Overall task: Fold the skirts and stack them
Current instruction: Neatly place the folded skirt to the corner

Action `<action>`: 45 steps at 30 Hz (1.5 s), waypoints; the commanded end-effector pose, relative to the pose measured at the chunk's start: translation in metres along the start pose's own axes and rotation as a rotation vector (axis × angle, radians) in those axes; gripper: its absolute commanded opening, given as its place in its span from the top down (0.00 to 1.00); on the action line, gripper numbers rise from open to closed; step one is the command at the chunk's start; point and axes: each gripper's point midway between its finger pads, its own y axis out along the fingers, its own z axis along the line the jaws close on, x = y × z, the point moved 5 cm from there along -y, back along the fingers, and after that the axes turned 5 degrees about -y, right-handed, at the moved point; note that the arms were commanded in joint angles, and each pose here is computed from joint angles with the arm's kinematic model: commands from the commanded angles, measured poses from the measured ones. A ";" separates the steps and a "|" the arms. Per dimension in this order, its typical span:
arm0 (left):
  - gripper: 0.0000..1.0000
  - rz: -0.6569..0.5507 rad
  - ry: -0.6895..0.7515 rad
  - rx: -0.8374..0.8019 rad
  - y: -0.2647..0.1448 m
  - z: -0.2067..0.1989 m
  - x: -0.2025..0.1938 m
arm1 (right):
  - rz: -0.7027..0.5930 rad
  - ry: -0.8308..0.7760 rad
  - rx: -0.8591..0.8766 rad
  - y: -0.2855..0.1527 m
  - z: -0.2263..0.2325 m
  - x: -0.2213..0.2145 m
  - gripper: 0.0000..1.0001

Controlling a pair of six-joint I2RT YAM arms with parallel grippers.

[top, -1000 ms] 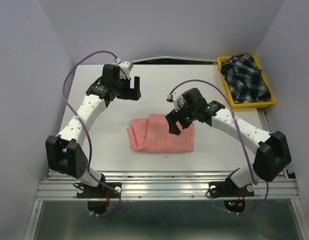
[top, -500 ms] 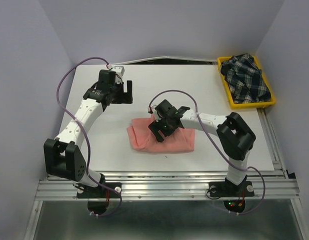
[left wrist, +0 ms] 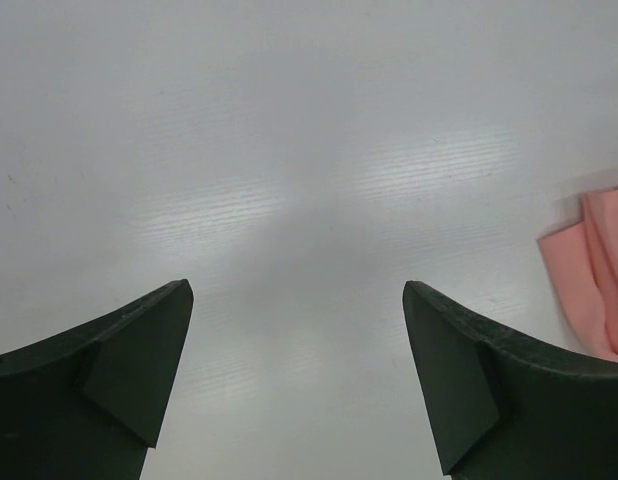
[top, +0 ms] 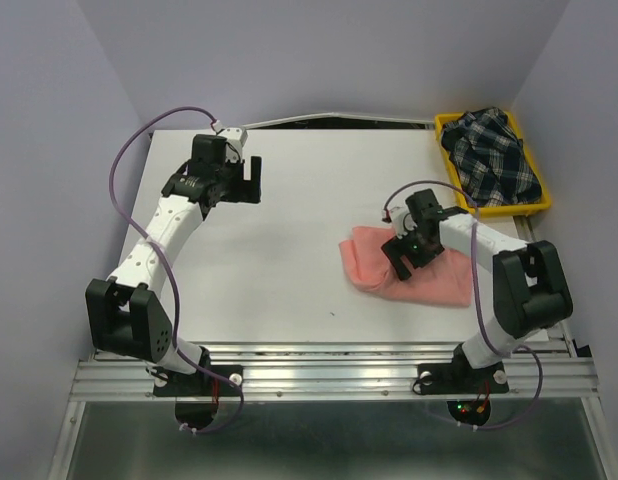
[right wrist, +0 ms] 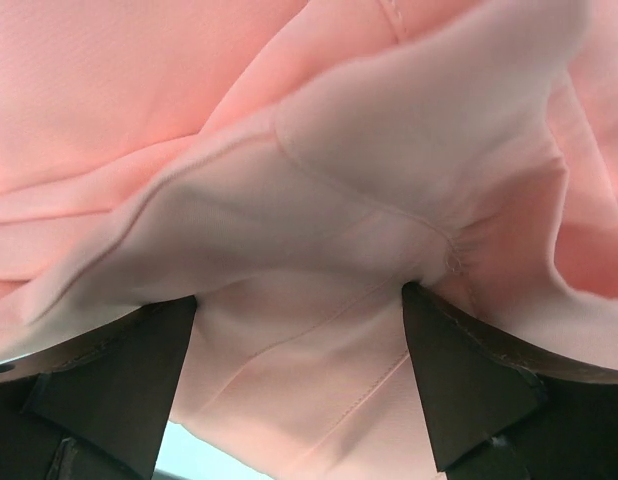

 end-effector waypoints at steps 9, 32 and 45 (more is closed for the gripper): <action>0.02 -0.128 0.059 -0.076 -0.017 -0.010 0.035 | 0.274 -0.144 0.085 -0.035 -0.039 -0.160 0.09; 0.02 -0.115 0.078 -0.108 -0.012 -0.010 0.024 | 0.229 -0.137 0.042 -0.017 -0.150 -0.144 0.09; 0.01 -0.191 0.154 -0.174 -0.032 -0.017 0.039 | -0.062 -0.038 -0.017 -0.141 -0.157 -0.065 0.00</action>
